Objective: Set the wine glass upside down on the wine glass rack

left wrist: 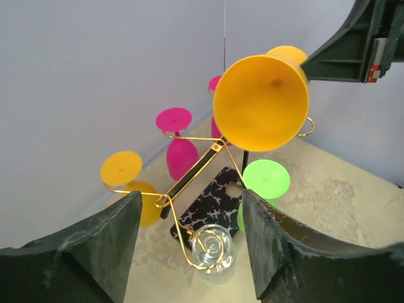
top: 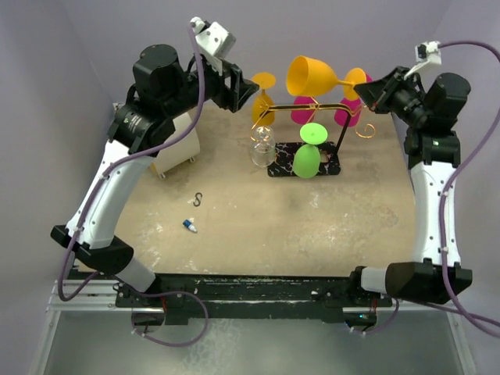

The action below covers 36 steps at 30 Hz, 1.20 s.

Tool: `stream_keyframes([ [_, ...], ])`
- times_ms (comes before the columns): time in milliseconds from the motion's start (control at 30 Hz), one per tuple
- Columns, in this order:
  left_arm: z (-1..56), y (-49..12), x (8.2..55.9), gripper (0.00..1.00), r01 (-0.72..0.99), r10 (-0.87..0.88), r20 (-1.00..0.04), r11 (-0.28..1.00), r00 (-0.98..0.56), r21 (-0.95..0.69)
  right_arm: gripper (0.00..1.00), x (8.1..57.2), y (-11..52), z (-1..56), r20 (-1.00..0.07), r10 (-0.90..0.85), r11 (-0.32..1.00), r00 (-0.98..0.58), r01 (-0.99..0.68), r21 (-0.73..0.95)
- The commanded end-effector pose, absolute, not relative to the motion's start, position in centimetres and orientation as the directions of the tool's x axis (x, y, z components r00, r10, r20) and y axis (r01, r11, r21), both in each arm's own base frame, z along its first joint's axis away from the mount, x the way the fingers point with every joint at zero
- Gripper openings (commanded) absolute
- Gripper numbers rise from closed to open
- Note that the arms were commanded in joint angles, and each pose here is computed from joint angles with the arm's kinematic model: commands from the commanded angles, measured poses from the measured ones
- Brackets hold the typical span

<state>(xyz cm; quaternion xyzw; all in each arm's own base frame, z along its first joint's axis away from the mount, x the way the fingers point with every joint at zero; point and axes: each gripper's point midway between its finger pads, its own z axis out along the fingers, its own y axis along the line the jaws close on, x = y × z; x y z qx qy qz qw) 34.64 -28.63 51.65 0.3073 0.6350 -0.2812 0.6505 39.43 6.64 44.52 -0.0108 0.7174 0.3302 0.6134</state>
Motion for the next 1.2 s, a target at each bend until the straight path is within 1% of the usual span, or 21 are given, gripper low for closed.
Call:
stream_keyframes([
  [0, 53.6, -26.2, 33.0, 0.72, 0.733, 0.015, -0.996, 0.675, 0.091, 0.077, 0.00, 36.5, 3.6, 48.5, -0.972, 0.231, 0.909, -0.032, -0.350, 0.227],
  [133, 52.8, -24.7, 32.6, 0.80, 0.714, 0.042, -0.995, 0.695, 0.087, 0.092, 0.00, 35.0, -0.5, 49.1, -0.999, 0.043, 0.987, 0.034, -0.158, 0.037],
  [300, 51.8, -22.9, 32.4, 0.85, 0.682, 0.080, -0.994, 0.722, 0.081, 0.114, 0.00, 32.0, -6.0, 50.1, -0.989, -0.145, 0.984, 0.025, 0.107, -0.142],
  [500, 51.2, -22.2, 32.4, 0.88, 0.667, 0.128, -0.987, 0.728, 0.092, 0.157, 0.00, 27.8, -11.8, 51.7, -0.964, -0.260, 0.885, -0.055, 0.385, -0.261],
  [600, 50.9, -22.2, 32.5, 0.88, 0.668, 0.139, -0.986, 0.726, 0.089, 0.162, 0.00, 25.8, -15.1, 52.0, -0.932, -0.328, 0.767, -0.156, 0.532, -0.359],
  [633, 50.8, -22.2, 32.5, 0.89, 0.668, 0.140, -0.986, 0.726, 0.087, 0.162, 0.00, 25.4, -15.7, 52.0, -0.924, -0.336, 0.740, -0.180, 0.557, -0.378],
  [767, 50.2, -22.4, 32.5, 0.89, 0.680, 0.149, -0.986, 0.715, 0.074, 0.159, 0.00, 24.6, -17.7, 51.6, -0.896, -0.355, 0.650, -0.268, 0.618, -0.442],
  [867, 49.9, -22.6, 32.6, 0.89, 0.689, 0.148, -0.987, 0.708, 0.065, 0.151, 0.00, 24.7, -18.8, 50.8, -0.866, -0.363, 0.600, -0.344, 0.625, -0.500],
  [1033, 49.9, -22.5, 32.7, 0.90, 0.690, 0.149, -0.987, 0.707, 0.066, 0.153, 0.00, 26.5, -19.3, 48.4, -0.784, -0.424, 0.568, -0.454, 0.541, -0.620],
  [1167, 49.6, -22.4, 32.8, 0.90, 0.691, 0.153, -0.986, 0.707, 0.062, 0.153, 0.00, 28.1, -18.4, 46.5, -0.664, -0.518, 0.505, -0.539, 0.434, -0.746],
])
